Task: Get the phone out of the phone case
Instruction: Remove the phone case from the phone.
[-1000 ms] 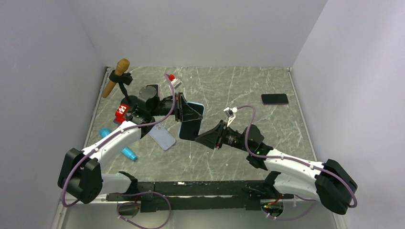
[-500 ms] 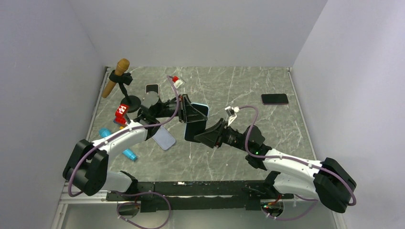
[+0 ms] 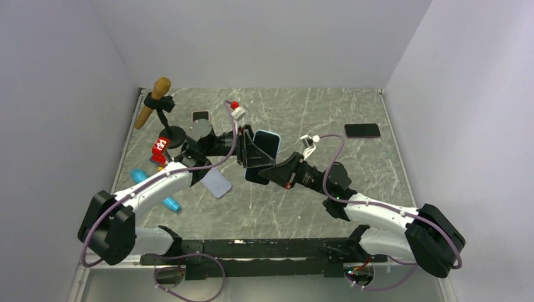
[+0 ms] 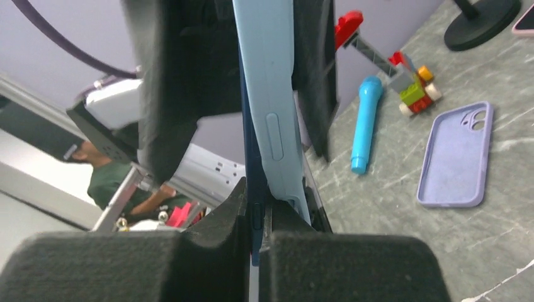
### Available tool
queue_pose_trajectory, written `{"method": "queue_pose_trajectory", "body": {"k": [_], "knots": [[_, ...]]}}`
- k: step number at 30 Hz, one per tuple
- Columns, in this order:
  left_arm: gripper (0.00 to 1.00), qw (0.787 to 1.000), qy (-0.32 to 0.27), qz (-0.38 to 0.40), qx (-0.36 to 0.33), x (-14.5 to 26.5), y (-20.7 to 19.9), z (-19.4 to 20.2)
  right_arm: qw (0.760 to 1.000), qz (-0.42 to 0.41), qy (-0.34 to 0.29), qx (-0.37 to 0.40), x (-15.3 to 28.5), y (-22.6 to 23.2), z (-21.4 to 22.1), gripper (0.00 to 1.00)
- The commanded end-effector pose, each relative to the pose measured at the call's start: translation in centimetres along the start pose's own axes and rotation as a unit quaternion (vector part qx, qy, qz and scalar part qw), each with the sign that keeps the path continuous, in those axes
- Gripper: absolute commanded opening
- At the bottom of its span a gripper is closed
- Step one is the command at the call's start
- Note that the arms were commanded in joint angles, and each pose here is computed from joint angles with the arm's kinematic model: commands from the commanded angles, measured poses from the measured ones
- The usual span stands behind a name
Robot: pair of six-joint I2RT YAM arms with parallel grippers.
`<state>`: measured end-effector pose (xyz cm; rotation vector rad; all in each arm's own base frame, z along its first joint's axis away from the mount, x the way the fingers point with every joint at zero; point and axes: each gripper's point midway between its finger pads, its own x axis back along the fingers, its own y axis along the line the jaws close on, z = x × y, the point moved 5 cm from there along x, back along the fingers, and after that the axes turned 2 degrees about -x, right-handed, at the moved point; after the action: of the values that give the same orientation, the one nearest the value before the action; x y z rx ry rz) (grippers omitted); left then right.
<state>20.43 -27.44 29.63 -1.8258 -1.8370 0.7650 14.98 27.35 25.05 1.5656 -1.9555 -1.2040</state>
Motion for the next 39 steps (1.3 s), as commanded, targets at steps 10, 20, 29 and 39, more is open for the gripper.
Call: {"method": "queue_pose_trajectory", "body": {"k": [10,20,29,39], "knots": [[0.99,0.994,-0.035,0.025,-0.101,2.6,-3.1,-2.4,0.996,-0.025,-0.081,0.011,4.1,5.7,-5.2,0.00],[0.84,0.993,-0.009,0.068,-0.096,1.4,-3.7,-1.2,0.992,-0.019,-0.127,0.009,6.4,7.4,-6.5,0.00],[0.53,0.994,0.013,0.065,-0.092,0.3,-3.7,0.0,0.988,-0.057,-0.142,-0.015,6.8,7.9,-6.5,0.00],[0.51,0.995,0.013,0.054,-0.085,0.3,-3.3,0.1,0.985,-0.067,-0.160,-0.019,7.4,8.2,-6.6,0.00]]}}
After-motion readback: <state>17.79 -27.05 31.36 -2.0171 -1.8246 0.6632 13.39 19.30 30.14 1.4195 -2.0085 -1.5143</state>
